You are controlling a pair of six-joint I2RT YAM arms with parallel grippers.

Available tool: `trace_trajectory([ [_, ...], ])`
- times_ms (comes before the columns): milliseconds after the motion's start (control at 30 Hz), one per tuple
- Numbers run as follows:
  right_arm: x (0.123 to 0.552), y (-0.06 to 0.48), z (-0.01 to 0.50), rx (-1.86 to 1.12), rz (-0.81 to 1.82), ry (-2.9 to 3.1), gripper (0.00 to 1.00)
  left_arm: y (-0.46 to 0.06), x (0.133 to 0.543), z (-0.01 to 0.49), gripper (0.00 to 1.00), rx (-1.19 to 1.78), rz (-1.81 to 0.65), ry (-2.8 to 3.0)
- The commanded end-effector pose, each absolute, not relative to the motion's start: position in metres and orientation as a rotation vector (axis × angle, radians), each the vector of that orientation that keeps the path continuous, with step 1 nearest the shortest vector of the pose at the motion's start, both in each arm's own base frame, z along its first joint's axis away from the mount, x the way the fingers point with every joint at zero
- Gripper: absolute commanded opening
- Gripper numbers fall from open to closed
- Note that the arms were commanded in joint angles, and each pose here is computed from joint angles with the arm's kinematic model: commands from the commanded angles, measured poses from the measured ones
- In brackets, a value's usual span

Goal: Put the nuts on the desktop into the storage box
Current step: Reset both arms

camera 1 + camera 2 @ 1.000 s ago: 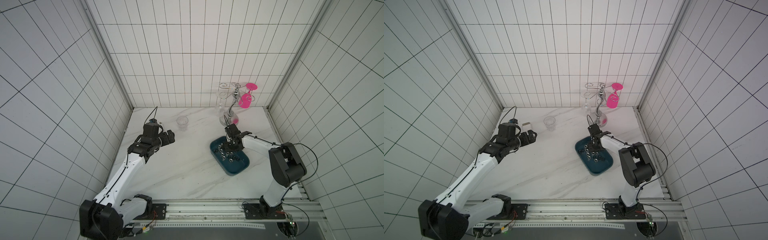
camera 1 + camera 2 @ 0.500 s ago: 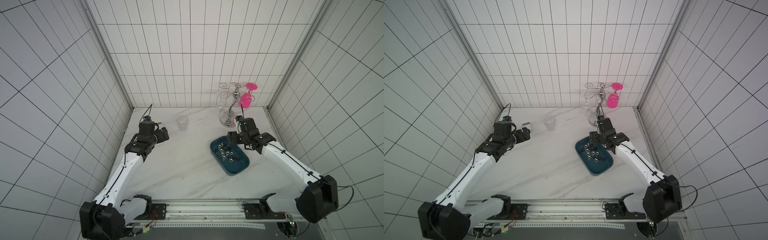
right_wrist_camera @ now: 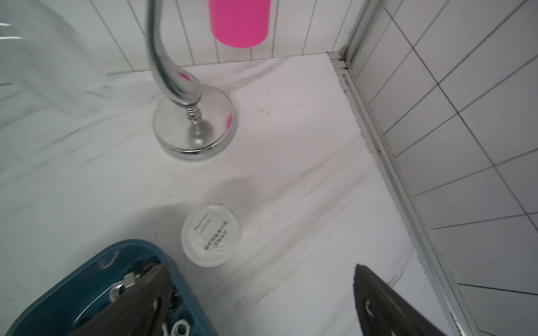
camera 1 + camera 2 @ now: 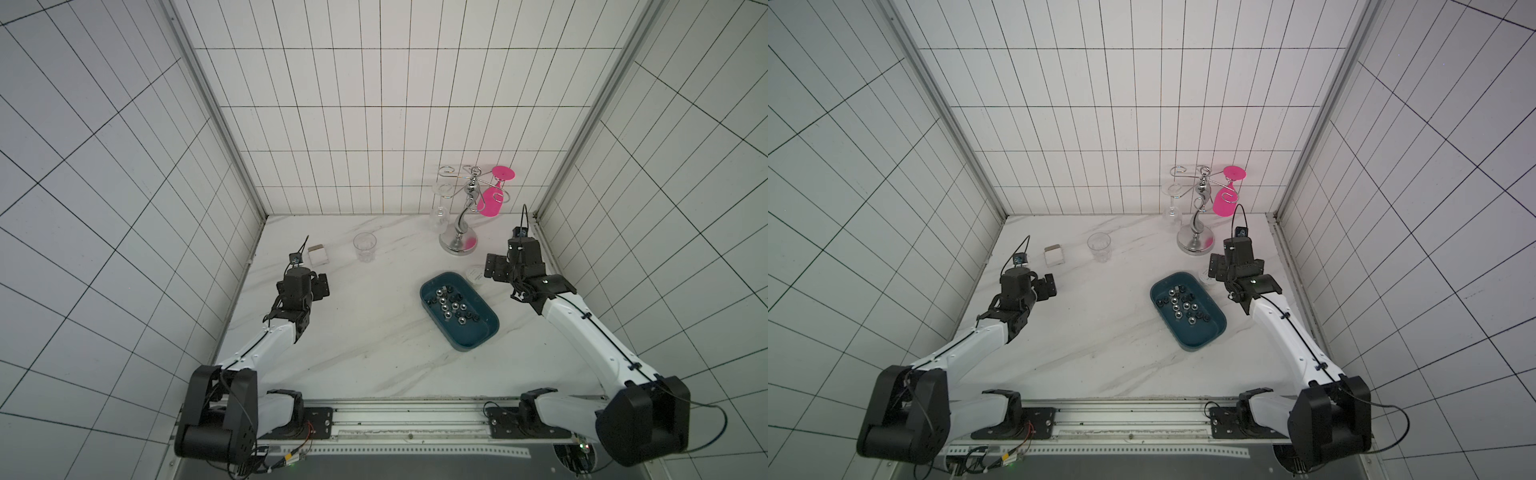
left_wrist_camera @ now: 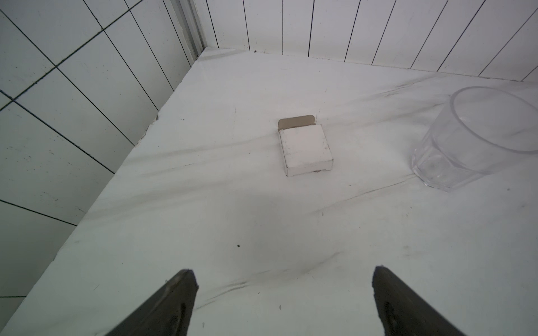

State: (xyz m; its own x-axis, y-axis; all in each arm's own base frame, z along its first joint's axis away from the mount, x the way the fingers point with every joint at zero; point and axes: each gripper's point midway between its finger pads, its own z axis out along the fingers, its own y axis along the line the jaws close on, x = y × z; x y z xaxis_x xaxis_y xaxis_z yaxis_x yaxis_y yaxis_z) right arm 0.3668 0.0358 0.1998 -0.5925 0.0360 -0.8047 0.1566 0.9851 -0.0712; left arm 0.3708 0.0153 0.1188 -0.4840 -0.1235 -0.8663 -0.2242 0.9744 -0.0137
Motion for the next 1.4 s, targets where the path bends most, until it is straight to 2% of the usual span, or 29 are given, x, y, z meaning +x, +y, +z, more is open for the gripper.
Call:
trace_trajectory([
  [0,0.38,0.005,0.196,0.173,-0.306,2.06,0.99,0.021,0.394,0.149,0.98,-0.24,0.102,1.868],
  [267,0.404,-0.021,0.134,0.159,-0.278,2.036,0.99,0.04,0.411,0.123,0.98,-0.291,0.072,1.838],
  [500,0.397,-0.036,0.101,0.199,-0.188,1.92,0.99,0.041,0.41,0.117,0.98,-0.286,0.032,1.822],
  [1367,0.398,-0.03,0.096,0.162,-0.163,1.927,0.99,0.035,0.413,0.114,0.98,-0.261,0.083,1.843],
])
